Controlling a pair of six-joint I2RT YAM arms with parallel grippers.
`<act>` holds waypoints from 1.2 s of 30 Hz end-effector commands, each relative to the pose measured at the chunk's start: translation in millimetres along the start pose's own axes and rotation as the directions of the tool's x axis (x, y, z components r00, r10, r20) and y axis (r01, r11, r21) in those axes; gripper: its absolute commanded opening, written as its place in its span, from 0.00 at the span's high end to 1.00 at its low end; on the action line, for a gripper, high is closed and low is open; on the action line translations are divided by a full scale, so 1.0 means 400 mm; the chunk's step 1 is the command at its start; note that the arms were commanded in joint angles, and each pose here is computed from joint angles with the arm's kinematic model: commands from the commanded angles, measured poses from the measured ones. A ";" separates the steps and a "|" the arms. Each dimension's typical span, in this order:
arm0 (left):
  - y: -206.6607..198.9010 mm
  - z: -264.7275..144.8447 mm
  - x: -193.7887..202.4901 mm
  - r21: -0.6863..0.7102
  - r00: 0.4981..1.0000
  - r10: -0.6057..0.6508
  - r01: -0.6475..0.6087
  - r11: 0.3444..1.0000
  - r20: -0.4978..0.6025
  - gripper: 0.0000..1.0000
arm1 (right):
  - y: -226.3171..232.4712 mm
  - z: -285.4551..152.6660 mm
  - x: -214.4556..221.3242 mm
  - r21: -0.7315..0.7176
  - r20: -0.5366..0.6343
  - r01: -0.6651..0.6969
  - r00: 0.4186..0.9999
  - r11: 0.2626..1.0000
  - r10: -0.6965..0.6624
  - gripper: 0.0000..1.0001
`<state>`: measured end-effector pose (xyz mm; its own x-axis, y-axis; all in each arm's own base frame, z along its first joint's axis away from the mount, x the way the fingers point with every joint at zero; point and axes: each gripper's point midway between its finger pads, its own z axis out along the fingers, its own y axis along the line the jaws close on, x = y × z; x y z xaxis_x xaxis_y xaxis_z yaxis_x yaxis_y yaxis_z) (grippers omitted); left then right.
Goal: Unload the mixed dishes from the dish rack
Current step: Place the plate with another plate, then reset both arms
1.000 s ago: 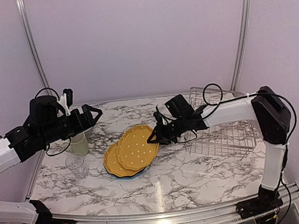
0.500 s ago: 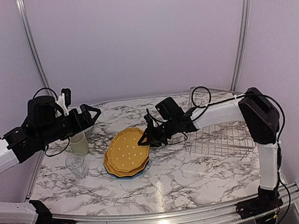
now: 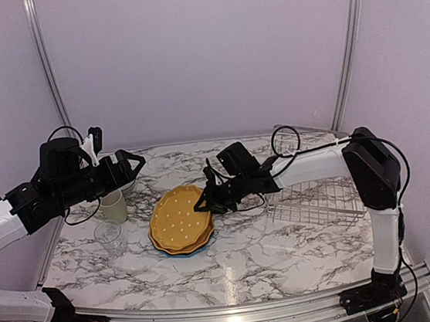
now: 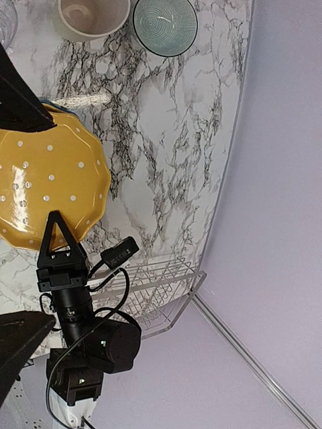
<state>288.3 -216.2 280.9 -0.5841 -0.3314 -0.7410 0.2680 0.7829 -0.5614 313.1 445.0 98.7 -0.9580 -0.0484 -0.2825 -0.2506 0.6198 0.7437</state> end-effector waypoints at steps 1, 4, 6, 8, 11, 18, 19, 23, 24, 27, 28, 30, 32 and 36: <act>0.008 0.006 0.011 -0.011 1.000 -0.002 0.001 1.000 -0.015 0.05 | 0.034 0.003 -0.024 0.036 0.068 0.019 0.997 0.999 -0.021 0.87; 0.006 0.007 0.011 -0.009 1.000 -0.001 0.001 1.000 -0.016 0.05 | 0.030 0.001 -0.024 0.062 0.068 0.025 0.997 0.998 -0.029 0.81; 0.006 0.008 0.010 -0.010 1.000 -0.001 0.001 1.000 -0.015 0.05 | 0.023 -0.012 -0.027 0.102 0.074 0.041 0.996 0.994 -0.049 0.71; 0.008 0.008 0.009 -0.014 1.000 0.001 -0.001 1.000 -0.013 0.05 | 0.023 -0.025 -0.027 0.133 0.080 0.067 0.994 0.989 -0.078 0.60; 0.008 0.010 0.008 -0.018 1.000 0.007 -0.007 1.000 -0.015 0.05 | 0.012 -0.040 -0.023 0.187 0.069 0.099 0.991 0.977 -0.113 0.47; 0.009 0.012 -0.002 -0.036 1.000 0.023 -0.023 0.999 -0.013 0.05 | 0.009 -0.088 0.013 0.275 0.045 0.160 0.983 0.948 -0.179 0.30; 0.010 0.010 -0.006 -0.043 1.000 0.028 -0.029 0.999 -0.009 0.05 | 0.008 -0.097 0.017 0.282 0.043 0.164 0.982 0.945 -0.183 0.29; 0.016 -0.004 -0.028 -0.076 0.998 0.056 -0.054 0.996 0.015 0.05 | -0.011 -0.151 0.014 0.355 0.057 0.196 0.971 0.914 -0.230 0.21; 0.014 -0.008 -0.036 -0.079 0.998 0.060 -0.058 0.995 0.023 0.05 | -0.009 -0.169 0.008 0.373 0.067 0.209 0.966 0.904 -0.251 0.19; 0.006 -0.028 -0.066 -0.088 0.995 0.079 -0.075 0.993 0.054 0.05 | 0.005 -0.238 -0.034 0.445 0.119 0.258 0.932 0.858 -0.342 0.14; 0.003 -0.036 -0.076 -0.092 0.994 0.087 -0.081 0.992 0.062 0.05 | 0.022 -0.272 -0.051 0.463 0.145 0.270 0.917 0.844 -0.373 0.13; -0.003 -0.058 -0.103 -0.106 0.990 0.106 -0.096 0.990 0.089 0.04 | 0.049 -0.342 -0.084 0.508 0.192 0.289 0.880 0.811 -0.434 0.10; -0.011 -0.090 -0.142 -0.128 0.982 0.140 -0.124 0.984 0.124 0.03 | 0.070 -0.423 -0.118 0.569 0.234 0.296 0.837 0.768 -0.495 0.08; -0.039 -0.187 -0.238 -0.172 0.955 0.211 -0.176 0.969 0.209 0.01 | 0.121 -0.611 -0.181 0.654 0.341 0.260 0.737 0.710 -0.584 0.05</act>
<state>294.9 -189.2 337.4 -0.4585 -0.2949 -0.8383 0.2476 0.8636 -0.4392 322.0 337.9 232.2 -0.6700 -0.1309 -0.7307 -0.4036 0.8904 0.2105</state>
